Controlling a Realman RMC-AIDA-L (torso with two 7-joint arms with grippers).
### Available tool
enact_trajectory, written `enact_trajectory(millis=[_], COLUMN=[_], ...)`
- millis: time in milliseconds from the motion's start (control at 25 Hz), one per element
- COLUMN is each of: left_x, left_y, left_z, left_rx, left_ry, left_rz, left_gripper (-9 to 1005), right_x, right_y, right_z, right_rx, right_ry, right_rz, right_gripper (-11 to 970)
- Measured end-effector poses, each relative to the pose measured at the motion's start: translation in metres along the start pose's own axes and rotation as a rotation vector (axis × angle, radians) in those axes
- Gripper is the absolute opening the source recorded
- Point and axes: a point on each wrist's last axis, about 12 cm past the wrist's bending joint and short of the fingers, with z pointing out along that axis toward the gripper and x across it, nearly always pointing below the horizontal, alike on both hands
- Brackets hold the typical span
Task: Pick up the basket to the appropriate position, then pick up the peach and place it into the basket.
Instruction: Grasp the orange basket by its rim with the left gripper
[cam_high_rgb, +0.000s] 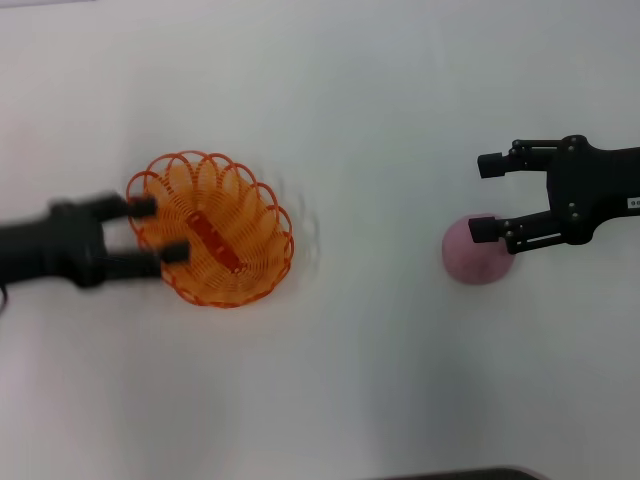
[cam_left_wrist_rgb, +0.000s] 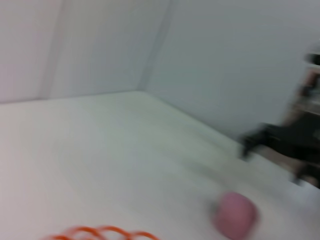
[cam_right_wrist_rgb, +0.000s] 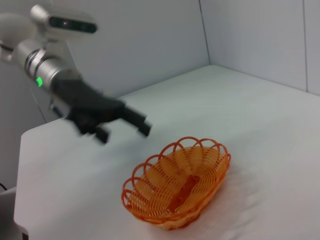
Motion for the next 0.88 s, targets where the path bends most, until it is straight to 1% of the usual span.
enact_trajectory(millis=[40, 80, 160, 200, 280, 400, 520, 560, 600, 760, 880], left_x=[-0.007, -0.02, -0.038, -0.047, -0.074, -0.105, -0.135, -0.135, -0.151, -0.162, -0.16], left_y=[0.005, 0.013, 0.021, 0.023, 0.025, 0.025, 0.027, 0.027, 0.027, 0.028, 0.03], left_z=[-0.002, -0.005, -0.006, -0.006, 0.0, 0.014, 0.037, 0.037, 0.054, 0.08, 0.099], left_rx=[-0.039, -0.106, -0.165, -0.18, -0.2, -0.236, -0.327, -0.327, -0.386, -0.444, -0.48], left_ry=[0.002, 0.009, 0.023, 0.035, 0.077, 0.178, 0.337, 0.337, 0.437, 0.595, 0.701], left_rz=[-0.029, -0.077, -0.115, -0.122, -0.109, -0.079, -0.026, -0.026, 0.009, 0.043, 0.06], left_gripper=[918, 918, 918, 918, 917, 915, 910, 909, 907, 901, 896], right_x=[0.0, 0.0, -0.001, -0.001, -0.002, -0.004, -0.005, -0.005, -0.005, -0.005, -0.005], right_y=[0.0, 0.0, 0.0, 0.0, -0.001, -0.002, -0.002, -0.003, -0.003, -0.003, -0.003], right_z=[0.0, 0.0, 0.0, 0.0, 0.001, 0.001, 0.001, 0.001, 0.001, 0.001, 0.002], right_rx=[0.0, 0.0, 0.0, 0.0, 0.0, 0.0, 0.001, 0.001, 0.002, 0.005, 0.007], right_ry=[0.0, 0.0, 0.0, 0.0, 0.001, 0.002, 0.003, 0.004, 0.004, 0.005, 0.004], right_rz=[0.0, 0.0, -0.004, -0.007, -0.014, -0.02, -0.024, -0.024, -0.025, -0.026, -0.03], right_gripper=[925, 925, 925, 925, 926, 926, 925, 925, 925, 925, 925])
